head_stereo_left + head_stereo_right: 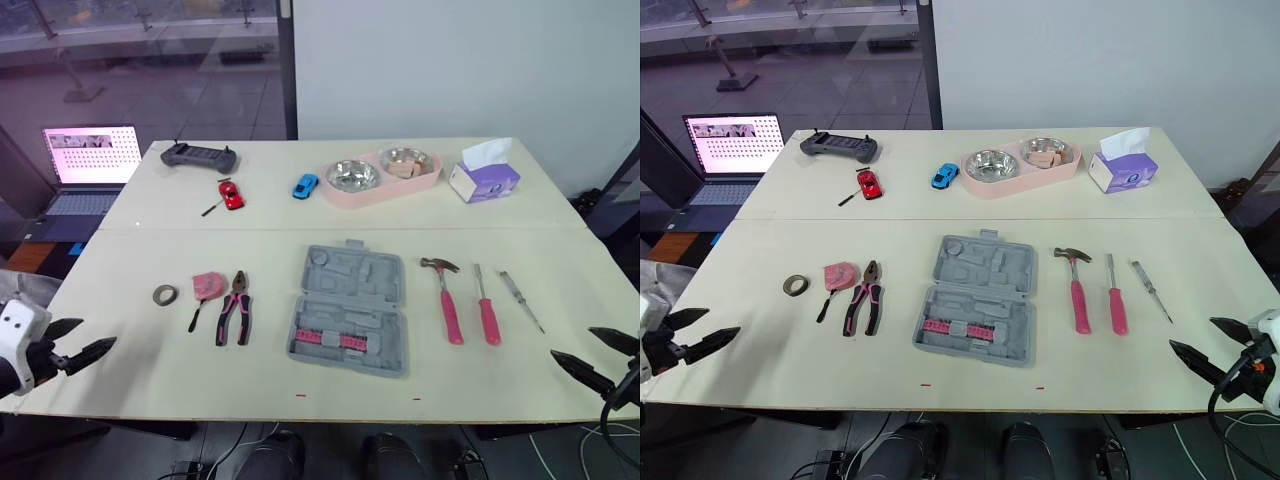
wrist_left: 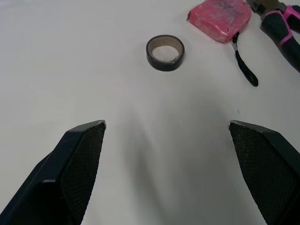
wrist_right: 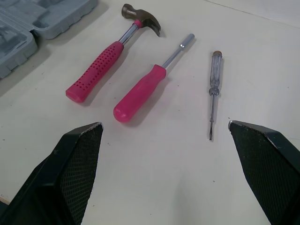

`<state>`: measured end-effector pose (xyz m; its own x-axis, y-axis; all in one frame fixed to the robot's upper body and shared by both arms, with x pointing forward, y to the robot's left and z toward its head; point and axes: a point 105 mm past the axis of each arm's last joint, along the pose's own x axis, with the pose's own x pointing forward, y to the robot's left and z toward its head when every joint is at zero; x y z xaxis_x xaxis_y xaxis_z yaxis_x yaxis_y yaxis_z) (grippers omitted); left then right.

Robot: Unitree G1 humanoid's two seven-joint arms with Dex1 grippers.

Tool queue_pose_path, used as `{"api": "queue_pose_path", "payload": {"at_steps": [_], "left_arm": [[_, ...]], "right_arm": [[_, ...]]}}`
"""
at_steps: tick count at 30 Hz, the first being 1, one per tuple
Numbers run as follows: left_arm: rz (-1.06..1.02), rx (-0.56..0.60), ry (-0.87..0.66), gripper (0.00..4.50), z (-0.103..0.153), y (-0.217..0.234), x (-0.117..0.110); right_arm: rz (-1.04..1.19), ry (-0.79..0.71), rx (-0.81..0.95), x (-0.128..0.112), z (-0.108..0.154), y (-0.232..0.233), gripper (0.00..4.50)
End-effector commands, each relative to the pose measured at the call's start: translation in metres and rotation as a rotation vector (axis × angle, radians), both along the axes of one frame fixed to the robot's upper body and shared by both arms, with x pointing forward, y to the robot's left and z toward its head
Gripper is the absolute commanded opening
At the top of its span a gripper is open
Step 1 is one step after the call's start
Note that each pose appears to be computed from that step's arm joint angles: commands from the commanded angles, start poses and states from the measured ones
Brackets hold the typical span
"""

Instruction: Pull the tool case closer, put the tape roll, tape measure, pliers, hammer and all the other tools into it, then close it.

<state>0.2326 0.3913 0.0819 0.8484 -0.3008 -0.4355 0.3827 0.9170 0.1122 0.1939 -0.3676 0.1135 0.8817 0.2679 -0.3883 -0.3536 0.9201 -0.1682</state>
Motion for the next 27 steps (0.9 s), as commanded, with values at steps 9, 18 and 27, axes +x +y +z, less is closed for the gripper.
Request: {"api": "queue_pose_path", "payload": {"at_steps": [9, 18, 27], "left_arm": [[-0.023, 0.036, -0.049, 4.4, 0.018, 0.004, 0.002], [-0.171, -0.033, -0.111, 4.4, 0.029, -0.044, 0.029], [-0.531, -0.144, -0.157, 4.5, 0.027, -0.188, 0.076]], "right_arm": [[0.014, -0.03, -0.031, 0.002, 0.012, 0.004, 4.5], [0.093, -0.07, 0.045, 0.011, 0.029, 0.041, 4.5], [0.313, -0.017, 0.009, 0.047, 0.018, 0.137, 3.71]]}}
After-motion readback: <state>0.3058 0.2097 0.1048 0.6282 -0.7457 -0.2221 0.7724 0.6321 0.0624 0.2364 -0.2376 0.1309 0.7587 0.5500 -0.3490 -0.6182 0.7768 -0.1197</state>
